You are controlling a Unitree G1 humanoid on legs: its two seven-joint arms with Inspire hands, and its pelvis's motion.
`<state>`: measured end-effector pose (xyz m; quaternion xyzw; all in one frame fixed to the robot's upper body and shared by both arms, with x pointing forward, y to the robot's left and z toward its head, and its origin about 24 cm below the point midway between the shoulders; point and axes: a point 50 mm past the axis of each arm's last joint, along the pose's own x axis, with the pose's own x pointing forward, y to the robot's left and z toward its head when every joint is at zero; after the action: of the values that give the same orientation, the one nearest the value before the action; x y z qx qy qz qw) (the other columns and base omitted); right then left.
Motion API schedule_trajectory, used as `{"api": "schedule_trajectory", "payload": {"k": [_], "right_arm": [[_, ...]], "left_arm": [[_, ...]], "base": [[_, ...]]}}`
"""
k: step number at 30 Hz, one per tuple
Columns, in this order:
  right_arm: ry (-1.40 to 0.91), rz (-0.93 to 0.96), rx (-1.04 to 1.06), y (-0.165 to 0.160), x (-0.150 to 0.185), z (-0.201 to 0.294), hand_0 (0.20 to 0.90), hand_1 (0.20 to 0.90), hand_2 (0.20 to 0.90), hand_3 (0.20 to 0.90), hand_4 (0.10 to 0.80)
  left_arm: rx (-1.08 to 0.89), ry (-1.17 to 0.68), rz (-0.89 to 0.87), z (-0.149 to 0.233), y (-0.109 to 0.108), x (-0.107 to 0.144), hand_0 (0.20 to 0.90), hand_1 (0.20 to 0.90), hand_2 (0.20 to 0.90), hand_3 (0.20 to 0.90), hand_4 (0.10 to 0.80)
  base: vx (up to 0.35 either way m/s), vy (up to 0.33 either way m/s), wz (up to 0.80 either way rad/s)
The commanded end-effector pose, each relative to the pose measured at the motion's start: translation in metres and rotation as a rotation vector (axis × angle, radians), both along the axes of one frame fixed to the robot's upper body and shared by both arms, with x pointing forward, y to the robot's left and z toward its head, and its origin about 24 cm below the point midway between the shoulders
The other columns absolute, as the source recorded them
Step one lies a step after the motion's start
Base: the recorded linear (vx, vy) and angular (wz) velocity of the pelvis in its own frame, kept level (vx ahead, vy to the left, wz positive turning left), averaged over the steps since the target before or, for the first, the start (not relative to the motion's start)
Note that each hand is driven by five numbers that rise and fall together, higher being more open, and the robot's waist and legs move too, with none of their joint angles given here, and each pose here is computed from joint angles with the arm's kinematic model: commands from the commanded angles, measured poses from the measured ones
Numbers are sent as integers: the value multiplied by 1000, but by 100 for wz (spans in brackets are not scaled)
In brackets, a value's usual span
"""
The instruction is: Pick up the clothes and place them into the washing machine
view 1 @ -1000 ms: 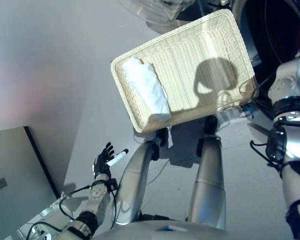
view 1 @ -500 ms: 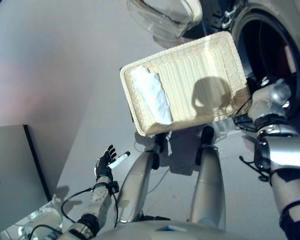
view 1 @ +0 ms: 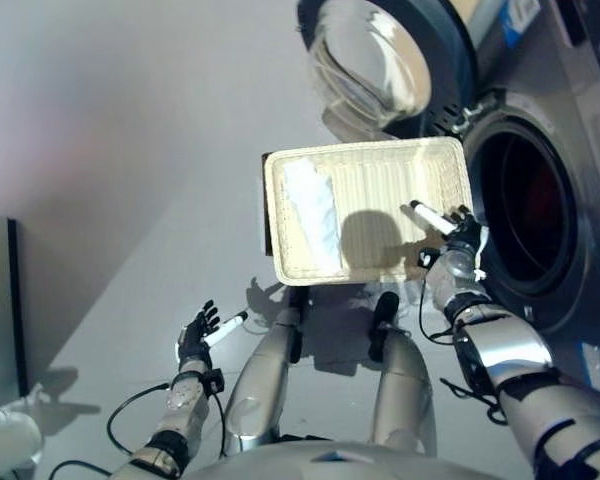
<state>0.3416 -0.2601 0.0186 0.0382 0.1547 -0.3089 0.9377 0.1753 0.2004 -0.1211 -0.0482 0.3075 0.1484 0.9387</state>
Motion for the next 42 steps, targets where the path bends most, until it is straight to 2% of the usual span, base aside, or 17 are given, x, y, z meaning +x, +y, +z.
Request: {"api": "schedule_trajectory", "payload": {"k": [1, 9, 19, 28, 40, 42], "right_arm": [[-74, 52, -45, 7, 7, 11, 900, 900, 900, 900, 800], [21, 124, -100, 25, 3, -6, 900, 900, 900, 900, 800], [145, 30, -146, 29, -15, -30, 900, 900, 900, 900, 800], [199, 50, -153, 41, -21, -41, 900, 900, 900, 900, 800], [77, 111, -212, 69, 13, -1, 900, 900, 900, 900, 800], [83, 107, -243, 67, 17, 5, 900, 900, 900, 900, 800]], "left_arm": [[142, 38, 48, 3, 45, -13, 900, 900, 900, 900, 800], [191, 21, 37, 10, 58, -9, 900, 900, 900, 900, 800], [288, -124, 54, 40, 74, 17, 900, 900, 900, 900, 800], [370, -179, 66, 60, 86, 36, 900, 900, 900, 900, 800], [374, -332, 136, 90, 88, 64, 900, 900, 900, 900, 800], [355, -352, 128, 92, 81, 67, 900, 900, 900, 900, 800]], "base": [[30, -26, 15], [37, -16, 23], [67, -56, 30], [11, -31, 37], [-8, -22, 20], [-5, -16, 24]]}}
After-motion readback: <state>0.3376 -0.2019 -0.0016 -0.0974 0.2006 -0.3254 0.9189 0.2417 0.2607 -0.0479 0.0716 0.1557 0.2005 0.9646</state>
